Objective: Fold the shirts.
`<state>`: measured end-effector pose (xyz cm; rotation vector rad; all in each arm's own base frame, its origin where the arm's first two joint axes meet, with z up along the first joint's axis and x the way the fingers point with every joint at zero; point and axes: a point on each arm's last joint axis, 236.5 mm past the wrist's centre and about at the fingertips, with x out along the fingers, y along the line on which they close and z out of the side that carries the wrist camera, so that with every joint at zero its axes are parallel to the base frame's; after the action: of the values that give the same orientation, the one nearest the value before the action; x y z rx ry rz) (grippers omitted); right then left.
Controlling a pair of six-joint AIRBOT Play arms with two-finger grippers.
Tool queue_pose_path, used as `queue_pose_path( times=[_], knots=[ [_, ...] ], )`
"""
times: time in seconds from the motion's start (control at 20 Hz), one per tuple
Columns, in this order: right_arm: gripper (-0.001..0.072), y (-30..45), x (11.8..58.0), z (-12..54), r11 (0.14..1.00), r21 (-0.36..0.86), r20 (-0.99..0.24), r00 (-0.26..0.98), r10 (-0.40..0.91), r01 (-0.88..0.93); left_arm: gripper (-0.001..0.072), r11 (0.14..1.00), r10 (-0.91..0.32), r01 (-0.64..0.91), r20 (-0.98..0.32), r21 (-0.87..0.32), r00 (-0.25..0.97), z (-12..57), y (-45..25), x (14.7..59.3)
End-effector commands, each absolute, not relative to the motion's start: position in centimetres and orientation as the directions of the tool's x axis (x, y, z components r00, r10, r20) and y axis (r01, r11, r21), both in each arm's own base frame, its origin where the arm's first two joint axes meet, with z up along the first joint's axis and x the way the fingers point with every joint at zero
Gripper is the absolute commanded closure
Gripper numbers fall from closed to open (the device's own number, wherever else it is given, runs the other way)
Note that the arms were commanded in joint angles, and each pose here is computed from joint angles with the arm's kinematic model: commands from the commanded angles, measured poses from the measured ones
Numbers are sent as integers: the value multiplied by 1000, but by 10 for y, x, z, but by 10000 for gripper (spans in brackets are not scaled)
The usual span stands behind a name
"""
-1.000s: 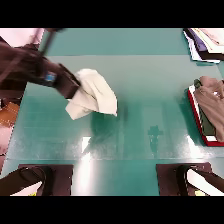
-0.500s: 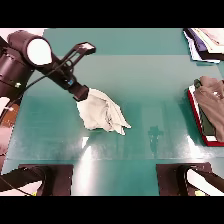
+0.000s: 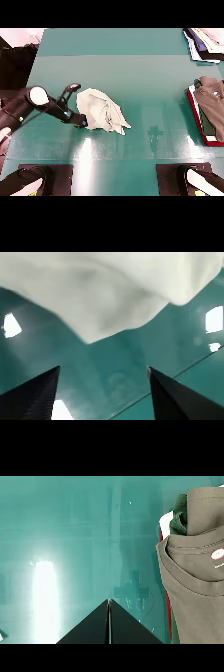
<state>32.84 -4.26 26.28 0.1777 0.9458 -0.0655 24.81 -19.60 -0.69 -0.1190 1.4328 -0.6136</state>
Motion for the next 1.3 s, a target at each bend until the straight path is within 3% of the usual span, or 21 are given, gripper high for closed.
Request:
queue_pose_path(
  times=[0.0,0.25,0.3,0.35,0.4,0.6,0.75,0.9,0.95,1.0,1.05,1.25],
  knots=[
    [692,-42,328,263,983,123,-812,584,23,133,65,793,-605,169,-788,-585,111,-33,-221,252],
    [692,-42,328,263,983,123,-812,584,23,133,67,797,-604,136,-782,-589,152,-41,-219,258],
    [692,-42,328,263,983,123,-812,583,23,133,232,797,-604,135,-782,-589,153,-41,-219,258],
    [692,-42,328,263,983,123,-812,584,23,133,479,797,-603,136,-783,-588,154,-41,-219,259],
    [692,-42,328,263,983,123,-812,584,23,133,637,798,-602,136,-782,-587,162,-41,-219,260],
    [692,-30,326,262,982,160,-816,574,74,101,680,788,-609,186,-788,-587,91,-27,-220,248],
    [692,37,329,277,923,369,-733,576,361,-108,680,803,-522,393,-847,-448,99,30,-201,254],
    [679,105,327,282,741,582,-576,473,667,-335,679,819,-418,509,-882,-263,216,99,-173,270],
    [516,120,327,275,687,636,-540,433,721,-350,679,820,-406,524,-880,-231,248,117,-168,273],
    [287,132,327,257,658,673,-537,389,749,-338,679,817,-412,532,-870,-221,271,130,-169,275],
    [225,146,326,234,639,701,-544,341,767,-318,679,815,-419,537,-861,-217,287,138,-170,277],
    [225,226,306,133,595,763,-563,192,804,-253,679,816,-420,537,-858,-216,294,140,-170,279]
  ],
)
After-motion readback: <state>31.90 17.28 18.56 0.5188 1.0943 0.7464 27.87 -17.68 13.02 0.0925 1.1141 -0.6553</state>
